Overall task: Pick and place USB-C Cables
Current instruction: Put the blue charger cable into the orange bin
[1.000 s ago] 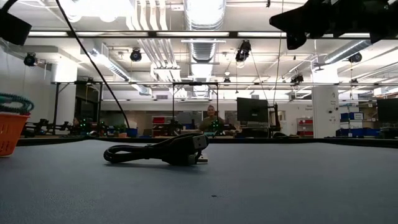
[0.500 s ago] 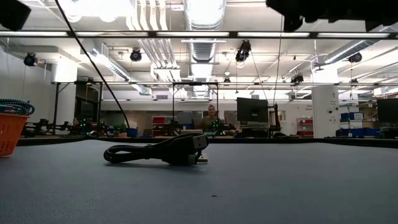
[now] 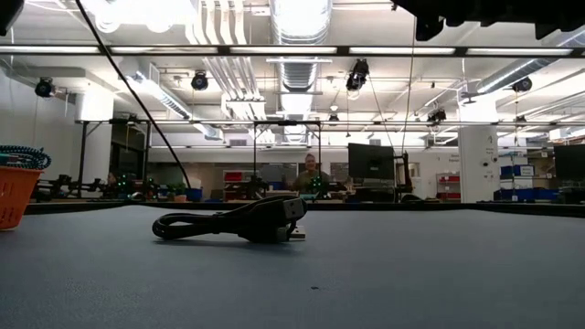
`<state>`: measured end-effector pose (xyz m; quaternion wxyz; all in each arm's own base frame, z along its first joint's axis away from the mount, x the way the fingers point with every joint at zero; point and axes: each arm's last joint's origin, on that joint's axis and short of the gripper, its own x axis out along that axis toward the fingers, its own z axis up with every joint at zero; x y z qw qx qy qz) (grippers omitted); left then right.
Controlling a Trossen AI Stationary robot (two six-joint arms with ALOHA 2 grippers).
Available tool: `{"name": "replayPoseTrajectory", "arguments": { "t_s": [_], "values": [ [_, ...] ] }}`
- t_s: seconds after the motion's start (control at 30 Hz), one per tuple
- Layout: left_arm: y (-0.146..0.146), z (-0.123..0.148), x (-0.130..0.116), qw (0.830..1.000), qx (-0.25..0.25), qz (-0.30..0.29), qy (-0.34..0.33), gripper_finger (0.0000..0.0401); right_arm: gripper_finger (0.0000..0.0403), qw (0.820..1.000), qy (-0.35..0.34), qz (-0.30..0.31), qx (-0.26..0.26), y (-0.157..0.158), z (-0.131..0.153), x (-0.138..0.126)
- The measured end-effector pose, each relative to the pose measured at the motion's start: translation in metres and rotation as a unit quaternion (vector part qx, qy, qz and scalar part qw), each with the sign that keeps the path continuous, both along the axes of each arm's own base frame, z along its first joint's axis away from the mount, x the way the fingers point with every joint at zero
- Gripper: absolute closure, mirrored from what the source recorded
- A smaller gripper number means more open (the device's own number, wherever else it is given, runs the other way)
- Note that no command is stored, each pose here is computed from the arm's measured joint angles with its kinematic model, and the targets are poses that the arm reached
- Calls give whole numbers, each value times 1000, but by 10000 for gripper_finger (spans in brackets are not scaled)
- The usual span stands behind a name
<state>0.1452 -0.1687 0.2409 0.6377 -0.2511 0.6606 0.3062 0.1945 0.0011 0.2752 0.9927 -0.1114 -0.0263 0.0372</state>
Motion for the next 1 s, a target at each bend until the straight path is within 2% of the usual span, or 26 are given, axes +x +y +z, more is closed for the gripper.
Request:
{"name": "replayPoseTrajectory", "arguments": {
  "t_s": [0.1,0.3,0.7,1.0],
  "values": [
    [-2,-5,2,1000,-13,0,-12,358,394,1000,0,0,0,0,0,0],
    [1,-18,-1,1000,-2,13,0,398,394,1000,7,0,0,0,-1,0],
    [4,-48,-3,1000,-18,17,-13,398,394,1000,7,0,1,0,-1,0],
    [3,-34,-3,999,-38,19,-24,398,394,1000,7,0,2,0,-1,0]
  ]
}}
